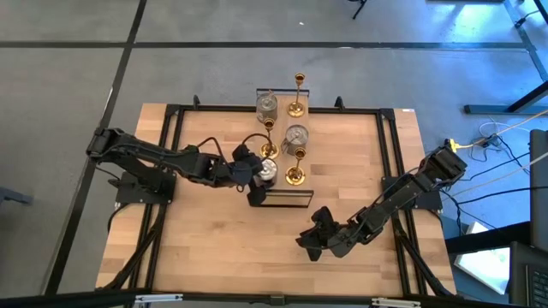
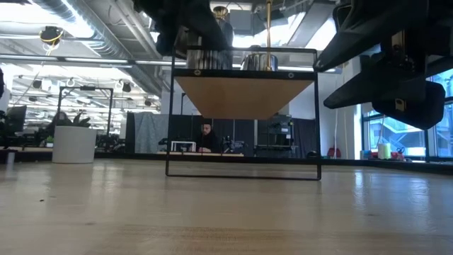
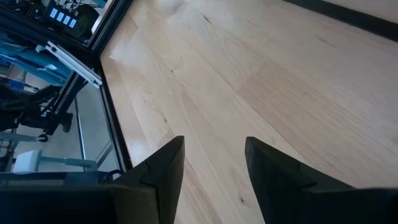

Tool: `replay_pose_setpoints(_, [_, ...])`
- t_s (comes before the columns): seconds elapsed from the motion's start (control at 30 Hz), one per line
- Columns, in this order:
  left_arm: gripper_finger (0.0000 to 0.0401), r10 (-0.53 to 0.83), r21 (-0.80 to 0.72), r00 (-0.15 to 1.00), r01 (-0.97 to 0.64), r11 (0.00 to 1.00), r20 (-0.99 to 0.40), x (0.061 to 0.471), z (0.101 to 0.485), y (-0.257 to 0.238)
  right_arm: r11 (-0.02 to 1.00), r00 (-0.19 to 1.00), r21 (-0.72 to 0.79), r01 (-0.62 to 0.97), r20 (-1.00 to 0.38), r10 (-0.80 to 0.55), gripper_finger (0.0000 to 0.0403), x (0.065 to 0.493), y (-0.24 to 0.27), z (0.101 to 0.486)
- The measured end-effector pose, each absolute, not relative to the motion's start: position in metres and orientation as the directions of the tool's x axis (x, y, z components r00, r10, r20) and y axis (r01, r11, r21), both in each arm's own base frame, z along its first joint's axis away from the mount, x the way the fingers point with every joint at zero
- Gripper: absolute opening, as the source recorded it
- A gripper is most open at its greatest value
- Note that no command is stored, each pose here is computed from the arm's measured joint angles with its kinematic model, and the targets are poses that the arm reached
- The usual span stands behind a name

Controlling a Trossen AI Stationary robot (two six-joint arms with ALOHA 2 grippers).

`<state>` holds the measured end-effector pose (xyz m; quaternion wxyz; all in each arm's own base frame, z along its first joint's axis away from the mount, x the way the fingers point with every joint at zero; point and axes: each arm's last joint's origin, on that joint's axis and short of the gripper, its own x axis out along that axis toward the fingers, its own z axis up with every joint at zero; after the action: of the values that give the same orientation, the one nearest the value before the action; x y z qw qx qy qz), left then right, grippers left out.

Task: Pick & Place candle stick holders
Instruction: Put the silver scented candle on the shelf

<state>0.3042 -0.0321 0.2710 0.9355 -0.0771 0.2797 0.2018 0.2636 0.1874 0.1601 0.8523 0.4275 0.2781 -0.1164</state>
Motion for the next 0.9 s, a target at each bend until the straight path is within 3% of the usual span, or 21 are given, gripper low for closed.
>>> replay_pose_setpoints(0.23, [0.04, 0.29, -0.062, 0.765, -0.395, 0.917, -0.575, 0.303, 0.27, -0.038, 0.605, 0.814, 0.66, 0.444, -0.58, 0.036, 0.0174, 0.263, 0.187, 0.159])
replay_pose_setpoints(0.67, [0.04, 0.339, -0.007, 0.726, -0.428, 0.904, -0.599, 0.289, 0.276, -0.035, 0.609, 0.81, 0.654, 0.449, -0.586, 0.033, 0.0175, 0.263, 0.187, 0.159])
replay_pose_setpoints(0.9, [0.04, 0.269, -0.063, 0.733, -0.39, 0.918, -0.625, 0.28, 0.282, -0.035, 0.607, 0.803, 0.646, 0.463, -0.596, 0.023, 0.0175, 0.262, 0.186, 0.158])
